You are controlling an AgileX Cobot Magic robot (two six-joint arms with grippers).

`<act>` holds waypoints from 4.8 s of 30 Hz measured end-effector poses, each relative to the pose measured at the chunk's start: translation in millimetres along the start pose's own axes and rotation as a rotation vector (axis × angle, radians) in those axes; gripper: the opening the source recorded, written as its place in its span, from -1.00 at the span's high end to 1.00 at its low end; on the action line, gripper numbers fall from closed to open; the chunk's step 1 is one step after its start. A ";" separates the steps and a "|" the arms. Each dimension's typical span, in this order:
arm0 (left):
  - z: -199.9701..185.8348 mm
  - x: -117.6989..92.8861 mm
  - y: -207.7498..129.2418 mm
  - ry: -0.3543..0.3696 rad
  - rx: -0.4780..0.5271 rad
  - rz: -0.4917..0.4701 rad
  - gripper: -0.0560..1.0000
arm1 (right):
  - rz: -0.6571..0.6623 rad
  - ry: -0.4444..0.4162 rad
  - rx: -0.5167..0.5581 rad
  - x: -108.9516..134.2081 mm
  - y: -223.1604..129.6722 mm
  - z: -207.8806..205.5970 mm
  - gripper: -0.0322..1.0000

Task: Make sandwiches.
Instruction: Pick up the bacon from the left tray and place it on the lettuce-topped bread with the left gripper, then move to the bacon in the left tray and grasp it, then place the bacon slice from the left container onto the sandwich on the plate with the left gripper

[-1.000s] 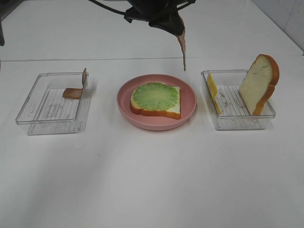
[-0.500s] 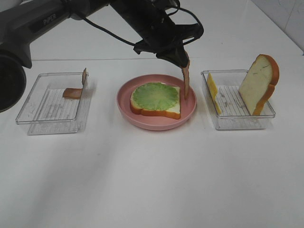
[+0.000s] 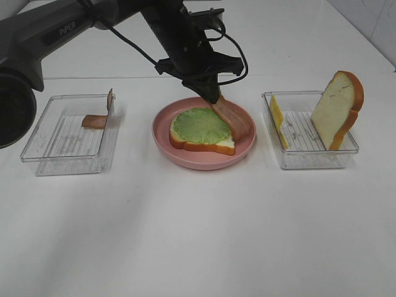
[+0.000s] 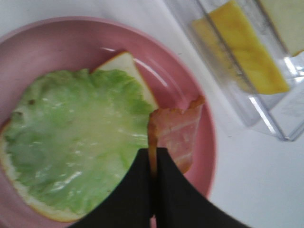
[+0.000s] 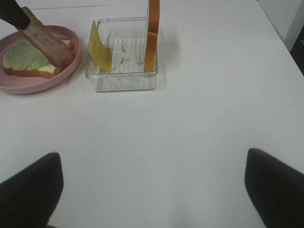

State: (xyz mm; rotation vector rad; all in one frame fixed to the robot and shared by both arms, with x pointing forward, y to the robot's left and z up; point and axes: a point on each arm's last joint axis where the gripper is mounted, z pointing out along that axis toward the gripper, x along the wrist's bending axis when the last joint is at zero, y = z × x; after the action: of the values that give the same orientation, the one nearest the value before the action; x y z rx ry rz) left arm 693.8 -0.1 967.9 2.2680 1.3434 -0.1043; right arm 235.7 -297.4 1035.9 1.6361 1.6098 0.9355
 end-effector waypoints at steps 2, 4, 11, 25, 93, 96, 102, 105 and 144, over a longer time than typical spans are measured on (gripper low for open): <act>0.7 6.1 -0.3 0.064 0.003 0.023 0.89 | 0.000 0.000 0.000 0.0 0.0 0.0 -0.95; 1.4 13.4 -0.5 0.139 0.006 0.033 0.89 | 0.000 0.000 0.000 0.0 0.0 0.0 -0.95; 1.4 19.2 -0.5 0.195 0.007 0.034 0.89 | 0.000 0.000 0.000 0.0 0.0 0.0 -0.95; 0.6 22.4 -0.3 0.231 0.002 0.007 0.36 | 0.000 0.000 0.000 0.0 0.0 0.0 -0.95; -41.3 165.4 -34.1 0.374 0.100 -0.312 -0.73 | 0.000 0.000 0.000 0.0 0.0 0.0 -0.95; -41.3 165.4 -34.1 0.373 0.100 -0.311 -0.44 | 0.000 0.000 0.000 0.0 0.0 0.0 -0.95; -41.3 165.4 -34.1 0.373 0.100 -0.309 0.00 | 0.000 0.000 0.000 0.0 0.0 0.0 -0.95; -41.3 165.3 -34.1 0.372 0.100 -0.309 0.02 | 0.000 0.000 0.000 0.0 0.0 0.0 -0.95; -125.7 98.3 -3.6 0.249 -0.110 -0.226 0.88 | 0.000 0.000 0.000 0.0 0.0 0.0 -0.95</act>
State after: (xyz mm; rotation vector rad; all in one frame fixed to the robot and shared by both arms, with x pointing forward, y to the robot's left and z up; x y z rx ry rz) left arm 718.1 137.0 1045.8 2.0825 1.6884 0.1782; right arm 235.7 -297.4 1035.9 1.6361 1.6098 0.9355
